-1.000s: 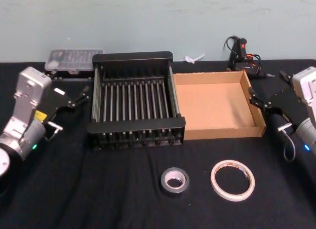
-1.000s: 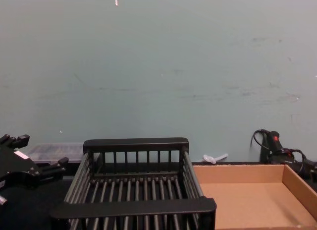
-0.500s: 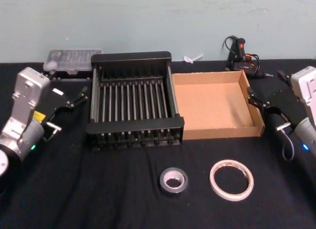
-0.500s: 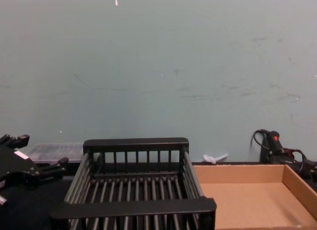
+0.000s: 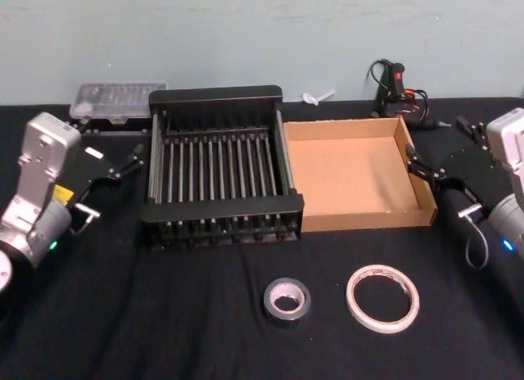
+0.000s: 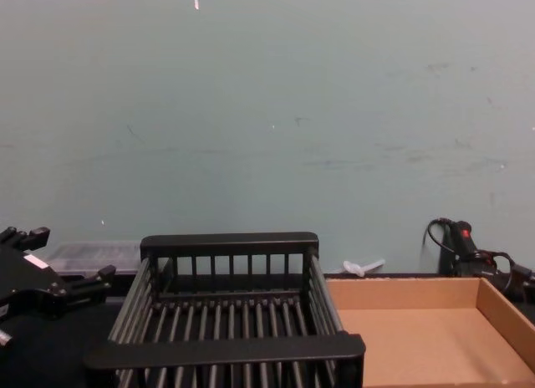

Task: Pick up the white tape and place it into the black box , Pick up the silver tape and place it into the brown box.

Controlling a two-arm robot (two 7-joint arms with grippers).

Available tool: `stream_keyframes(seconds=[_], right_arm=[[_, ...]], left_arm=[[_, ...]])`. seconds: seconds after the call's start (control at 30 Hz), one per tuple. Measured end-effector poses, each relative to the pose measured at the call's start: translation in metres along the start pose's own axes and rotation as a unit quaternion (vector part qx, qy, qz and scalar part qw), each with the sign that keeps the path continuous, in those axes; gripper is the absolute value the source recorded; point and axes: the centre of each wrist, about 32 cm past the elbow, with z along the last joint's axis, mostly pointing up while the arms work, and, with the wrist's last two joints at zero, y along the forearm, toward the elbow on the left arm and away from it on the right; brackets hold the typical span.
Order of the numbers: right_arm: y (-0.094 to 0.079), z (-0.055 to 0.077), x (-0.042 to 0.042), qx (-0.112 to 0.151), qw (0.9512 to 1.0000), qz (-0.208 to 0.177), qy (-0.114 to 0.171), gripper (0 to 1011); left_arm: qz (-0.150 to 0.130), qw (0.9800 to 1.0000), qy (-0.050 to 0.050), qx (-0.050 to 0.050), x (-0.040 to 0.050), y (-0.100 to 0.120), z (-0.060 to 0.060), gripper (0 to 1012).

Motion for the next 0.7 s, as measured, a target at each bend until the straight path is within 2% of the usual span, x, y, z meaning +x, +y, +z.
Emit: stream_keyframes(seconds=[0.33, 0.7], right_arm=[[-0.02, 0.013, -0.0083, -0.002, 0.9988, 0.035, 0.035, 1002], [-0.057, 0.028, -0.025, -0.03, 0.9938, 0.075, 0.076, 1002]], left_arm=[[0.0, 1.0, 0.0, 0.0, 0.0, 0.0, 0.0, 1001], [0.0, 1.0, 0.0, 0.0, 0.0, 0.0, 0.0, 1002]])
